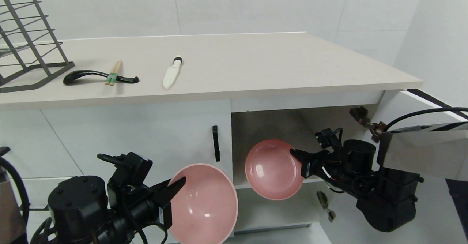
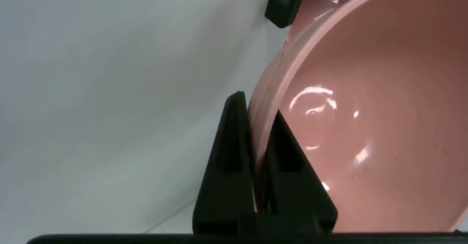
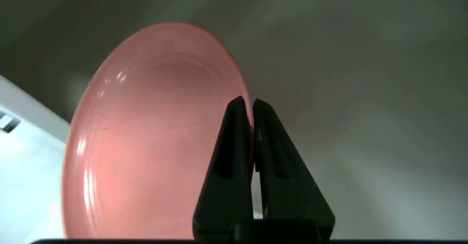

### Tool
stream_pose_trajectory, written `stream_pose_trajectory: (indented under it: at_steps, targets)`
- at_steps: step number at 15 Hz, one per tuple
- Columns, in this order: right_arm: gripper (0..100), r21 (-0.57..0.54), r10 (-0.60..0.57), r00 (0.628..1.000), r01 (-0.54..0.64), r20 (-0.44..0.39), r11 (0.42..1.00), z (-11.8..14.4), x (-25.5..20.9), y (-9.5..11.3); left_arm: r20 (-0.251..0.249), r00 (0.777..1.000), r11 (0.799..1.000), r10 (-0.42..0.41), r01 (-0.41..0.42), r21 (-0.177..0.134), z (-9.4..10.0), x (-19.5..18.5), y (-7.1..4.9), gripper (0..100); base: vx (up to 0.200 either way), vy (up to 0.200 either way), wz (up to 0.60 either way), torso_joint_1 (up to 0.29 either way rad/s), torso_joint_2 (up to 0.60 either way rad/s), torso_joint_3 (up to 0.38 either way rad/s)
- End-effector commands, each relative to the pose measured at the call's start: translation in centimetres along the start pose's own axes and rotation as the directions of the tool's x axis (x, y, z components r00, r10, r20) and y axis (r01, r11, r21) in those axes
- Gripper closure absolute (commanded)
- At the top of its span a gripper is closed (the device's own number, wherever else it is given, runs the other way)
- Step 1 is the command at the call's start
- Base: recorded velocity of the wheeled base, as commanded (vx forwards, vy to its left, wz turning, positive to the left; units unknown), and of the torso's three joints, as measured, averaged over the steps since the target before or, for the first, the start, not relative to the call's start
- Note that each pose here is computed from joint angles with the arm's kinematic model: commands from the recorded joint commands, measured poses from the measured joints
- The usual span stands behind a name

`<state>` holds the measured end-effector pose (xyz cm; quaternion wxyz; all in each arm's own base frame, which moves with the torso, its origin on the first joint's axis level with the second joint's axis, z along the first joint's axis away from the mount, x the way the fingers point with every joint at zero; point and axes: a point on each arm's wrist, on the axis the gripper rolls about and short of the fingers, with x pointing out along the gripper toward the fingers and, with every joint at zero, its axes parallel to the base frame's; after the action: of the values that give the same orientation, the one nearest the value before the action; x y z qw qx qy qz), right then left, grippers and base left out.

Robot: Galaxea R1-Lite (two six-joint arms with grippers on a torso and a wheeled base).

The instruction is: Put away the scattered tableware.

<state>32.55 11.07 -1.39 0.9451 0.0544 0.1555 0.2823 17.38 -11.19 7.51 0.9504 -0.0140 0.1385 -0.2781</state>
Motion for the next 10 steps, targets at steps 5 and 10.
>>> stream_pose_trajectory:
  at_steps: [5,10]
  targets:
    - [100,-0.007,0.013,1.0,-0.013,0.008,1.0,-1.2,2.4,-0.3,0.004,1.0,1.0,0.001,-0.001,0.0,0.1,0.0,0.0,100,0.0,0.0,0.0,0.0,0.0,0.0]
    - [100,-0.007,0.009,1.0,-0.009,0.025,1.0,-2.0,4.0,-1.1,0.004,1.0,1.0,0.001,-0.001,-0.001,0.1,0.0,0.0,100,0.0,0.0,0.0,0.0,0.0,0.0]
